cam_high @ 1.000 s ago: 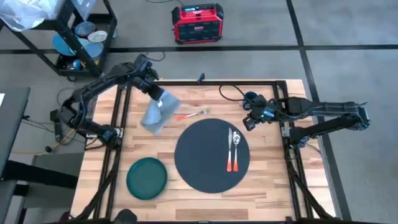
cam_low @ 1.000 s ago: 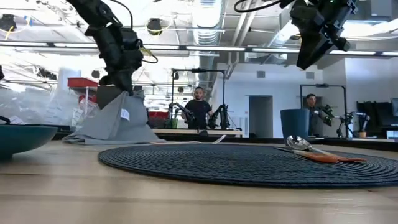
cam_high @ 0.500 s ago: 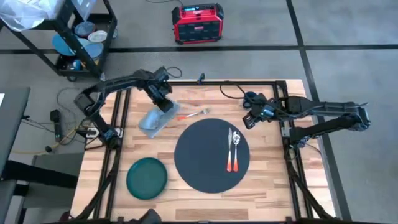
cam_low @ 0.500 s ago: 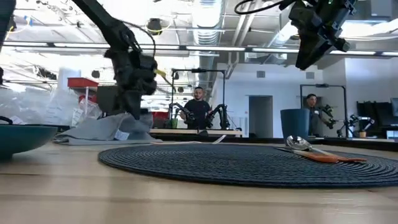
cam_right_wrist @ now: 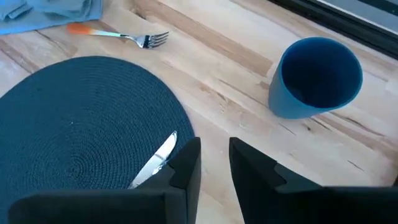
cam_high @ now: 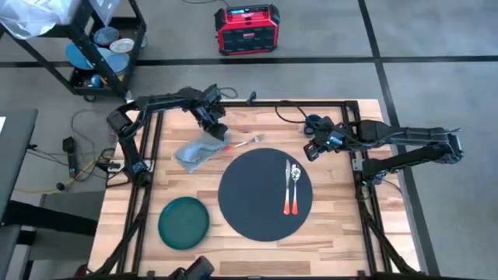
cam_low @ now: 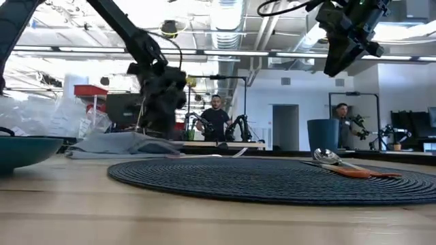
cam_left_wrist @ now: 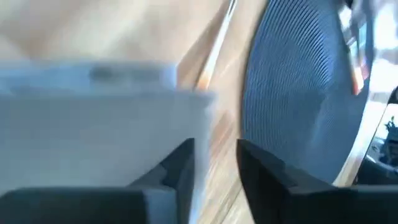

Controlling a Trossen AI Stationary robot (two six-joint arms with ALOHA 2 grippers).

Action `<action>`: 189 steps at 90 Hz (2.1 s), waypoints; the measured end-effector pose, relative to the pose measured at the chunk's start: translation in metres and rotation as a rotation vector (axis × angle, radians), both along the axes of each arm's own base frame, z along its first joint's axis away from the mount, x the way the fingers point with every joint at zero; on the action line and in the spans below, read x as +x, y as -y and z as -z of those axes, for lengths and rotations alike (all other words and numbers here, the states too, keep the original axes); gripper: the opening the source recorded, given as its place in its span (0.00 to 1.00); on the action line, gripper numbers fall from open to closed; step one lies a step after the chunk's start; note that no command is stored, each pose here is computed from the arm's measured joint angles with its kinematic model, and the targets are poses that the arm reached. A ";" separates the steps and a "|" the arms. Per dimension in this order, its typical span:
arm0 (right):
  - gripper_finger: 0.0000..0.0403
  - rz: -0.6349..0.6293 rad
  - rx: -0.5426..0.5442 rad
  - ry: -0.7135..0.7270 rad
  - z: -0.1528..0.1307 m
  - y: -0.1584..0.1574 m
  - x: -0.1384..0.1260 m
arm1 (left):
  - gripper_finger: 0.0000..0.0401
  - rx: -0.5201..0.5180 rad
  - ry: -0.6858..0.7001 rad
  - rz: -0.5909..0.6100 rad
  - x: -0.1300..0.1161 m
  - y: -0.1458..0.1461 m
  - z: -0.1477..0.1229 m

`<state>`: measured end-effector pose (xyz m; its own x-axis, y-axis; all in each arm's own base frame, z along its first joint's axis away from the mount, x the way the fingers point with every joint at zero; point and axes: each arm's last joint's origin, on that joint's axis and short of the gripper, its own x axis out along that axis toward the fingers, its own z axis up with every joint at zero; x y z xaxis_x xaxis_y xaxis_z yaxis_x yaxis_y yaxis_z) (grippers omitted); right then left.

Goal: Set table place
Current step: Fold the gray table napkin

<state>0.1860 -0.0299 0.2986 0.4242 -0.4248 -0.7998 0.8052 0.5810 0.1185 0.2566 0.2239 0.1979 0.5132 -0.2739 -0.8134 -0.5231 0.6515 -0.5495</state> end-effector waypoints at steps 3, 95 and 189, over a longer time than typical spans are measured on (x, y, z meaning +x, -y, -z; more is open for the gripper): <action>0.18 0.000 0.000 0.000 0.000 0.000 0.000 | 0.36 0.024 -0.005 -0.009 0.000 -0.002 -0.004; 0.18 0.019 0.027 0.015 0.000 0.000 0.000 | 0.43 0.093 0.037 0.205 -0.039 -0.068 0.033; 0.18 0.034 0.049 0.019 0.001 -0.001 0.000 | 0.01 0.068 -0.058 0.240 -0.026 -0.070 0.055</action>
